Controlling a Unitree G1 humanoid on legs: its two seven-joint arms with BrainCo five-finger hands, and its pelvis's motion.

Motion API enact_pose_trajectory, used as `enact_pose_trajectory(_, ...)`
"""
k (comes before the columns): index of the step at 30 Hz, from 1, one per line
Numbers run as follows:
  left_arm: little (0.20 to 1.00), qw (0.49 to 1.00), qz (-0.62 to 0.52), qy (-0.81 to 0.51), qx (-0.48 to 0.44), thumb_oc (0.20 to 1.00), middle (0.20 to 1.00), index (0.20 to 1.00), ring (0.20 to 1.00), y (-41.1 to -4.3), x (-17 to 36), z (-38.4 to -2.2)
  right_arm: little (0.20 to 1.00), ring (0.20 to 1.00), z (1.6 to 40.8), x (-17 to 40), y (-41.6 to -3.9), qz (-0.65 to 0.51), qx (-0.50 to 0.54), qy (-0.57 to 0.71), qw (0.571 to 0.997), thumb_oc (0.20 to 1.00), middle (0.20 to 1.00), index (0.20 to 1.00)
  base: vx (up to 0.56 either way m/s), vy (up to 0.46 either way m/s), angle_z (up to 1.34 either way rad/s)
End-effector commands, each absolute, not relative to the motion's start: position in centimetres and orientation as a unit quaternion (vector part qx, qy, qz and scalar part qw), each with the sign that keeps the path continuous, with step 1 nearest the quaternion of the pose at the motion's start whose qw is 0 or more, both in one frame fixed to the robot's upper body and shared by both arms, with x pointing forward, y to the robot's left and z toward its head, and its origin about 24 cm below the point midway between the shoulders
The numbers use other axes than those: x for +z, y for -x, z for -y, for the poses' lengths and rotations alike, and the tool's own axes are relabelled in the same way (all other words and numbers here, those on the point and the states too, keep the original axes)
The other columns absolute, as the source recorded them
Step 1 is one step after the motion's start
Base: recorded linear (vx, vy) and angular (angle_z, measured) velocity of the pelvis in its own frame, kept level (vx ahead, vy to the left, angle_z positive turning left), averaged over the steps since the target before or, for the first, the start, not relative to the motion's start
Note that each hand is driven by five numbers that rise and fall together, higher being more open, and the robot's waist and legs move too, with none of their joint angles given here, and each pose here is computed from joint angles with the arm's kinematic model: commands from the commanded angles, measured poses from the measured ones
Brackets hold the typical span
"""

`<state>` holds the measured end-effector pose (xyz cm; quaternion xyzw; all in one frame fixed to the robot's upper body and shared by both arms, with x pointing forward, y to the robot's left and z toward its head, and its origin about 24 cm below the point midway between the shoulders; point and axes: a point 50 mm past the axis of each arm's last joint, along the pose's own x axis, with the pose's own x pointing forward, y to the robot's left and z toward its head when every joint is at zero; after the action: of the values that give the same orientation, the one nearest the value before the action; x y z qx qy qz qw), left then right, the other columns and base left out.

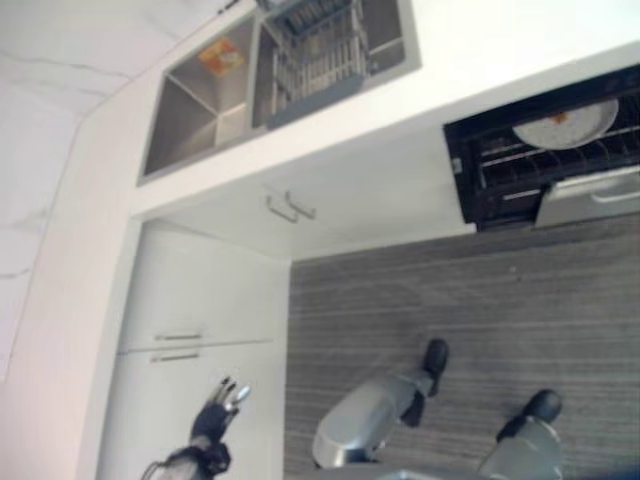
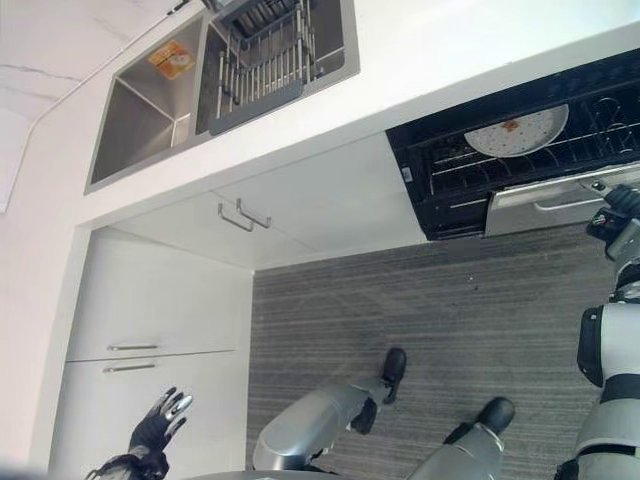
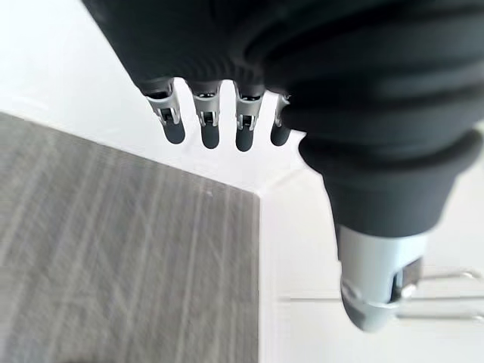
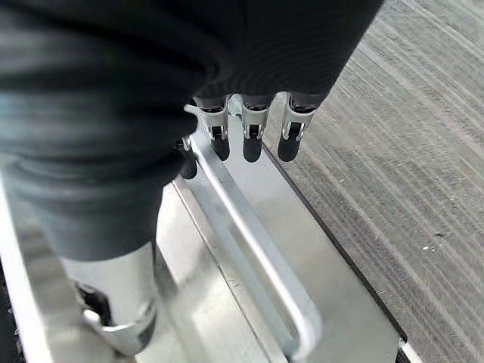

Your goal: Place the dishes in the dishwasher.

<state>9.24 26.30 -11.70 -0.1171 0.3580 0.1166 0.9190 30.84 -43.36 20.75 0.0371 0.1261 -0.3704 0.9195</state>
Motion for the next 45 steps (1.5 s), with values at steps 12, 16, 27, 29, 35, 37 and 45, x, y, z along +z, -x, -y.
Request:
enact_pose_trajectory(12, 1.0, 0.916, -0.378, 0.052, 0.123, 1.0, 1.0, 1.0, 1.0, -7.6, -10.4, -30.8, 1.0, 1.0, 40.5, 38.8, -30.4, 0.18, -0.291, 0.084, 0.936, 1.0, 1.0, 1.0, 0.01, -0.003, 0.08)
enact_pose_trajectory(16, 1.0, 0.918, -0.376, 0.052, 0.115, 1.0, 1.0, 1.0, 1.0, -7.5, -10.4, -30.8, 1.0, 1.0, 40.2, 38.7, -30.7, 0.184, -0.285, 0.094, 0.936, 1.0, 1.0, 1.0, -0.01, -0.009, 0.09)
enact_pose_trajectory(27, 1.0, 0.93, -0.352, 0.055, 0.09, 1.0, 1.0, 1.0, 1.0, -8.8, -9.4, -31.0, 1.0, 1.0, 39.7, 36.2, -32.0, 0.143, -0.256, 0.13, 0.947, 1.0, 1.0, 1.0, -0.02, -0.018, -0.01)
enact_pose_trajectory(29, 1.0, 0.936, -0.337, 0.059, 0.083, 1.0, 1.0, 1.0, 1.0, -9.5, -8.8, -31.1, 1.0, 1.0, 39.8, 34.7, -32.3, 0.125, -0.242, 0.102, 0.957, 1.0, 1.0, 1.0, -0.06, -0.042, -0.05)
enact_pose_trajectory(35, 1.0, 0.953, -0.288, 0.057, 0.077, 1.0, 1.0, 1.0, 1.0, -11.0, -7.1, -31.4, 1.0, 1.0, 38.7, 31.2, -33.0, 0.141, -0.211, 0.098, 0.962, 1.0, 1.0, 1.0, -0.11, -0.058, -0.05)
enact_pose_trajectory(37, 1.0, 0.956, -0.275, 0.059, 0.08, 1.0, 1.0, 1.0, 1.0, -11.3, -6.7, -31.4, 1.0, 1.0, 38.0, 30.3, -33.2, 0.156, -0.205, 0.095, 0.962, 1.0, 1.0, 1.0, -0.04, -0.053, -0.09)
enact_pose_trajectory(45, 1.0, 0.973, -0.204, 0.075, 0.072, 1.0, 1.0, 1.0, 1.0, -14.0, -4.7, -30.7, 1.0, 1.0, 33.2, 21.1, -33.5, 0.109, -0.146, 0.048, 0.982, 1.0, 1.0, 1.0, -0.02, -0.019, -0.16)
